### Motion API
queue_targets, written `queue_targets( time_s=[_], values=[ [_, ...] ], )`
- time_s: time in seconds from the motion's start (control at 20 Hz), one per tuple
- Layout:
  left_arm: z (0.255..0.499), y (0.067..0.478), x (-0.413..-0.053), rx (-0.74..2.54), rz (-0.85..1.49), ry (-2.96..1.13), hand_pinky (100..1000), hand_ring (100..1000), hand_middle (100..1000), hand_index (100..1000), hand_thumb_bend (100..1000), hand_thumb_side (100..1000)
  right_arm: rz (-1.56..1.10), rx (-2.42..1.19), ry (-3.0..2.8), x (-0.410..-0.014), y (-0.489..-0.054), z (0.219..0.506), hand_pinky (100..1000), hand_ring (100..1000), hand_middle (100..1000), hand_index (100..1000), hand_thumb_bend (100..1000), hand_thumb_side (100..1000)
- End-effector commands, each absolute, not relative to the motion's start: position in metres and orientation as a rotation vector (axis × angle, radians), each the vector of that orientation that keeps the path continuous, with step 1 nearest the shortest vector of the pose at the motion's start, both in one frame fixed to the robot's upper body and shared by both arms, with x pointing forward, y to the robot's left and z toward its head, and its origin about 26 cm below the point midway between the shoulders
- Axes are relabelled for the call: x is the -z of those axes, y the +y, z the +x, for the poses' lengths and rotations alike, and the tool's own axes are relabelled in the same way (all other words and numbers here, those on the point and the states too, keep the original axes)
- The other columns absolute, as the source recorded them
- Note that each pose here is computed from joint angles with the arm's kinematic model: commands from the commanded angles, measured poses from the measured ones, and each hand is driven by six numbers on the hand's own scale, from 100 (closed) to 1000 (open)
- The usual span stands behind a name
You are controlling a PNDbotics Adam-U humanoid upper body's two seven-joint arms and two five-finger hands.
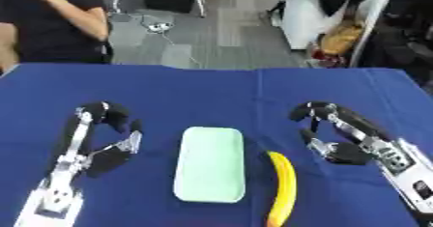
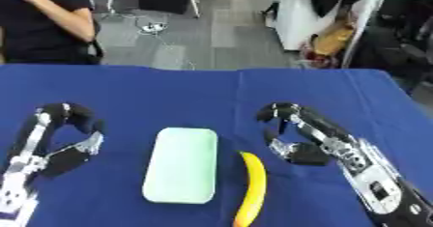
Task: Pick up objects on the table and place them in the box.
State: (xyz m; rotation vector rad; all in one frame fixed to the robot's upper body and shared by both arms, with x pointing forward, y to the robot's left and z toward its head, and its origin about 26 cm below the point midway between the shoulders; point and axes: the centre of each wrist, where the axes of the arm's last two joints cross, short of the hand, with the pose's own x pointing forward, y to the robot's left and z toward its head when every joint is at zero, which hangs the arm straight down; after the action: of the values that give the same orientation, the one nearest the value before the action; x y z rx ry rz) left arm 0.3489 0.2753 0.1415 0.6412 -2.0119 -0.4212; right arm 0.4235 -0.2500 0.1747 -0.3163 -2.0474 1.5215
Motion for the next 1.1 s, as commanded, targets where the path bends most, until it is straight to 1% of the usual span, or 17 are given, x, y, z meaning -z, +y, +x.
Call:
queue_targets(
  time_s=[0.05, 0.55, 0.75, 0.9, 1.1],
  values=[
    [0.349, 0.279, -0.153, 0.436, 0.658, -2.043, 651, 455, 450, 590, 100, 201, -0.333, -1.565, -2.086, -0.193, -0.254, 0.42, 508, 750, 759, 829, 100, 726],
    [0.349, 0.277, -0.153, 0.448, 0.65, -2.045, 651, 456, 450, 590, 100, 201, -0.287, -1.814, -2.138, -0.23, -0.242, 0.403, 543, 747, 747, 815, 120, 695],
    [0.349, 0.277, -0.153, 0.448, 0.648, -2.046, 651, 456, 451, 591, 100, 201, -0.271, -1.873, -2.128, -0.235, -0.239, 0.399, 553, 751, 749, 821, 138, 652],
    [0.35, 0.277, -0.153, 0.448, 0.646, -2.046, 651, 456, 451, 591, 100, 202, -0.26, -1.9, -2.113, -0.235, -0.237, 0.398, 556, 753, 749, 835, 153, 597],
    [0.35, 0.276, -0.153, 0.448, 0.643, -2.049, 651, 456, 451, 591, 100, 201, -0.256, -1.94, -2.08, -0.234, -0.236, 0.399, 568, 756, 748, 831, 160, 553]
  ],
)
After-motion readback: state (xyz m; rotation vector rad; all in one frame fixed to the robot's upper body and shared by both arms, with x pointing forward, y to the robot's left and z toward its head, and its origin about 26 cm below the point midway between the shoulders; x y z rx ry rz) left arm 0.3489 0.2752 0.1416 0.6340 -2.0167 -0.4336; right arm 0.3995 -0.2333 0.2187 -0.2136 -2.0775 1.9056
